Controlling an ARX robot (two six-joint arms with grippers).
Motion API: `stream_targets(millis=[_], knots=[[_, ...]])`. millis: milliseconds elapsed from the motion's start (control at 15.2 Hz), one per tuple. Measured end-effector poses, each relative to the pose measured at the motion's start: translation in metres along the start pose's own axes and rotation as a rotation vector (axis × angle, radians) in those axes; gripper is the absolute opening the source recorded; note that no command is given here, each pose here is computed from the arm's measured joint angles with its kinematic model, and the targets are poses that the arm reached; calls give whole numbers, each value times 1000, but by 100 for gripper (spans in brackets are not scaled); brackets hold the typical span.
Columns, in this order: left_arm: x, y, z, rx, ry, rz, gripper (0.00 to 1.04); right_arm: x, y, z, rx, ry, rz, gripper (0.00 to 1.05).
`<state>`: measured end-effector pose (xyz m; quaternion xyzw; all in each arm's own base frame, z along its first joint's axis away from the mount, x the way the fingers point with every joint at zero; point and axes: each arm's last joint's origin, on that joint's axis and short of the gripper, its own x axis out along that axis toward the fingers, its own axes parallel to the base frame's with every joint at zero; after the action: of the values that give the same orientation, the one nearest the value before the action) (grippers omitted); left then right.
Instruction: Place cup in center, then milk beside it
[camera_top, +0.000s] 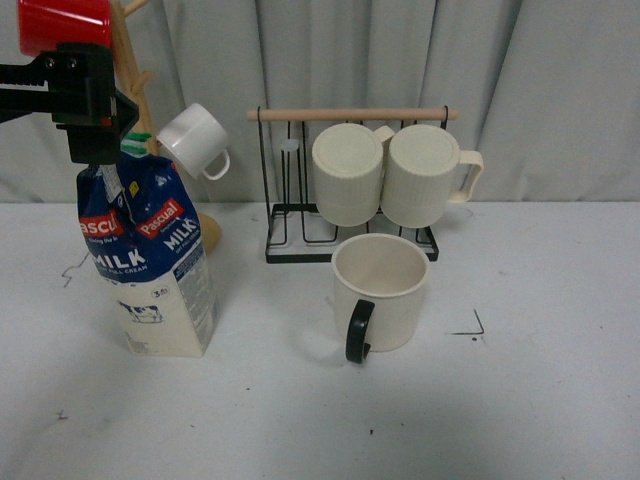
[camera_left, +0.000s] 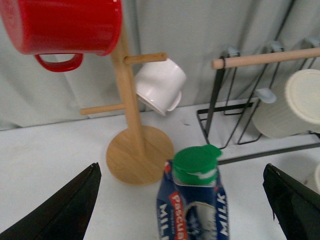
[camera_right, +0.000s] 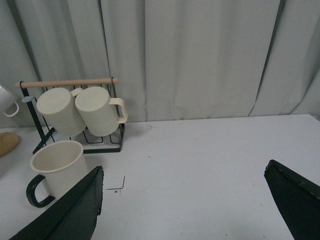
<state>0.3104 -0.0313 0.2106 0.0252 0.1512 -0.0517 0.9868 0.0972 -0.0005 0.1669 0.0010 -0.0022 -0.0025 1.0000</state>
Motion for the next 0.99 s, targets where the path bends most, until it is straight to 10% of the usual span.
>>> stream_targets(millis=[857,988], knots=[[48,1,-34,-16,198,-18,98,0,0,0,0,0,0,98],[49,-3,-35,-8,201,-18,84,0,0,0,0,0,0,98]])
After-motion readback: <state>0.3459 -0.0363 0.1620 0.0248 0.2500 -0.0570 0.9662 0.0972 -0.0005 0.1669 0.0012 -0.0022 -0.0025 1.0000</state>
